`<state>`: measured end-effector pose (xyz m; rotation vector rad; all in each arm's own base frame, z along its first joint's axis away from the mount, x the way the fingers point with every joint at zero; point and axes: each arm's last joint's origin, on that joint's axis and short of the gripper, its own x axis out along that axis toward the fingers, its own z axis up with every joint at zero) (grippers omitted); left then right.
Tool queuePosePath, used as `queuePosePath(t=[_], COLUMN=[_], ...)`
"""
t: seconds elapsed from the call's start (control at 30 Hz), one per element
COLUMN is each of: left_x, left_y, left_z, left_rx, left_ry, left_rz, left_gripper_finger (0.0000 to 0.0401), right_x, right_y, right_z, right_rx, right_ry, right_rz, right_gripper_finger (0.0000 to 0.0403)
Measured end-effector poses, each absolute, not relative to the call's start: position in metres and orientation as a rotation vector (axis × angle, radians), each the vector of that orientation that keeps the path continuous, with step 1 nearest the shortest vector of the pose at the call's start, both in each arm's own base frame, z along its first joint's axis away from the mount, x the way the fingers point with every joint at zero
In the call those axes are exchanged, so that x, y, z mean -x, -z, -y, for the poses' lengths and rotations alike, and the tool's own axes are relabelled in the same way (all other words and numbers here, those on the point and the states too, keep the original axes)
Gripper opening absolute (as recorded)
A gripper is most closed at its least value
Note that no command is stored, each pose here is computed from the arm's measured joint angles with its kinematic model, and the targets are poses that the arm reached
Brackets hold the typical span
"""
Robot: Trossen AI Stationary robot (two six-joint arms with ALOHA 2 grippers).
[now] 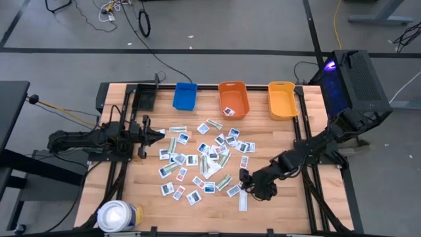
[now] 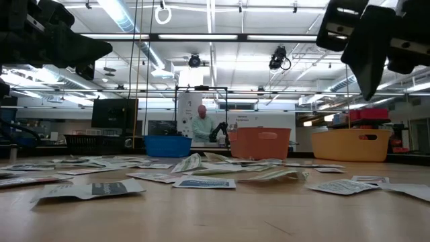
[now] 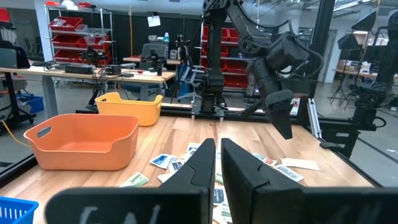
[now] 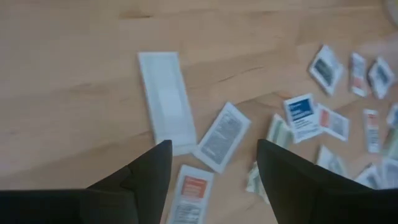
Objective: Pick & Place First Aid Supplies
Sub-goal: Put the bandage into the yellow bin
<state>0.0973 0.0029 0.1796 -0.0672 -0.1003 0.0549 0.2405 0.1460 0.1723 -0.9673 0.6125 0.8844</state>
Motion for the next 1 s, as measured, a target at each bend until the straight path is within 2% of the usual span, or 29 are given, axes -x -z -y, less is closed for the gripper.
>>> queuePosePath(t=[0.17,0.43,0.67,1.0], left_x=[-0.097,-0.097,-0.097,-0.097], left_y=[-0.179,-0.179,-0.179,-0.180], left_z=[-0.003,-0.003,-0.003,-0.003], left_rx=[0.067,0.067,0.067,0.067], left_ry=[-0.055,-0.055,-0.055,-0.055], left_rz=[0.100,0.100,0.100,0.100], left_gripper_finger=[0.0032,0.0032,0.0032,0.0032], right_x=[-0.240,-0.243,-0.254,-0.245], right_y=[-0.171,-0.145,-0.139,-0.137], right_z=[-0.149,-0.161,-0.169,-0.177], right_rx=[0.982,1.134,1.213,1.274], right_ry=[-0.898,-0.951,-0.956,-1.016], right_rz=[-0.603,-0.662,-0.657,-0.652], right_gripper_finger=[0.0236,0.0236,0.0236,0.0236])
